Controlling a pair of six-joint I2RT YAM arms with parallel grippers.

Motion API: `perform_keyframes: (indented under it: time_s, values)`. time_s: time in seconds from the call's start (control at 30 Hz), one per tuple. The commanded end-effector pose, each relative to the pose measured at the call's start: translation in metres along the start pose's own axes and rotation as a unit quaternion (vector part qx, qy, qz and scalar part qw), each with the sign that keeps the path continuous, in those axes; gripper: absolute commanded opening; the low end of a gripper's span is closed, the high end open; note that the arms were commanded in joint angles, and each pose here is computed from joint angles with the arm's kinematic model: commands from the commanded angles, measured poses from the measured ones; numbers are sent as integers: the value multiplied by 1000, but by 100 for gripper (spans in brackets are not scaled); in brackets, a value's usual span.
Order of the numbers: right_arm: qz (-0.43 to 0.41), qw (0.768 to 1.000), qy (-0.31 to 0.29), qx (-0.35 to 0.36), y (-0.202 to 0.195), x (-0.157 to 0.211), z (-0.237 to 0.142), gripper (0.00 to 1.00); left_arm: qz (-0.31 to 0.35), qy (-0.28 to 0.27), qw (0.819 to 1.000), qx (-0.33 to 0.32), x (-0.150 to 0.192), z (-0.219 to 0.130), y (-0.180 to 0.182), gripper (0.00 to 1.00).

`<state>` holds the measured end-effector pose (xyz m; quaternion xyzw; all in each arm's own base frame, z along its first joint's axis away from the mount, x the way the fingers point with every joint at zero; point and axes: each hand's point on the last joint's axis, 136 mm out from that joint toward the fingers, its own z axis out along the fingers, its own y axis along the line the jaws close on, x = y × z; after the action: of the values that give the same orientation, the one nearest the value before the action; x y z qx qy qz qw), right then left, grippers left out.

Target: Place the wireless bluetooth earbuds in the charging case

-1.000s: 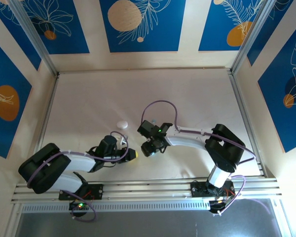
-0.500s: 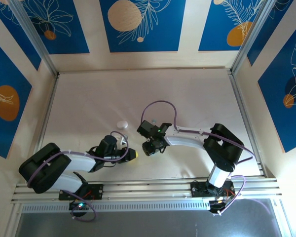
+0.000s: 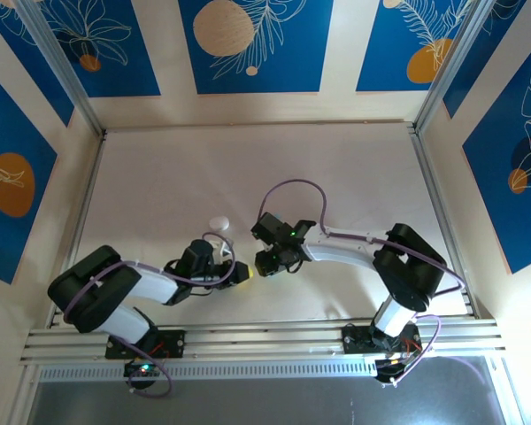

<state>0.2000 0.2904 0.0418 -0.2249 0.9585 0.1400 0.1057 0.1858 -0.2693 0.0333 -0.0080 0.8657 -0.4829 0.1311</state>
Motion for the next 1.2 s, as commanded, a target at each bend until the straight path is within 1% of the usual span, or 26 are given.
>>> perform_keyframes:
  time_s: [0.0,0.23,0.43,0.73,0.9,1.0,1.17]
  values:
    - [30,998,-9,-49,10,-1,-9,35,8,-8,999,36,-10,7,-18,27]
    - [59,993,-11,-97,14,0,-14,34,-7,-10,998,64,-13,16,-21,32]
    - [74,988,-18,-131,17,-2,-21,33,-18,-10,997,74,-12,22,-17,32]
    - [95,979,-31,-176,19,-5,-34,31,-15,-13,998,57,-12,20,-11,32]
    - [101,977,-39,-183,17,-7,-40,31,-7,-14,999,45,-14,18,-12,32]
    - [106,977,-34,-182,13,-5,-35,31,-1,-13,999,39,-15,18,-13,34]
    - [116,973,-24,-197,16,-4,-27,30,1,-14,999,49,-19,19,-21,34]
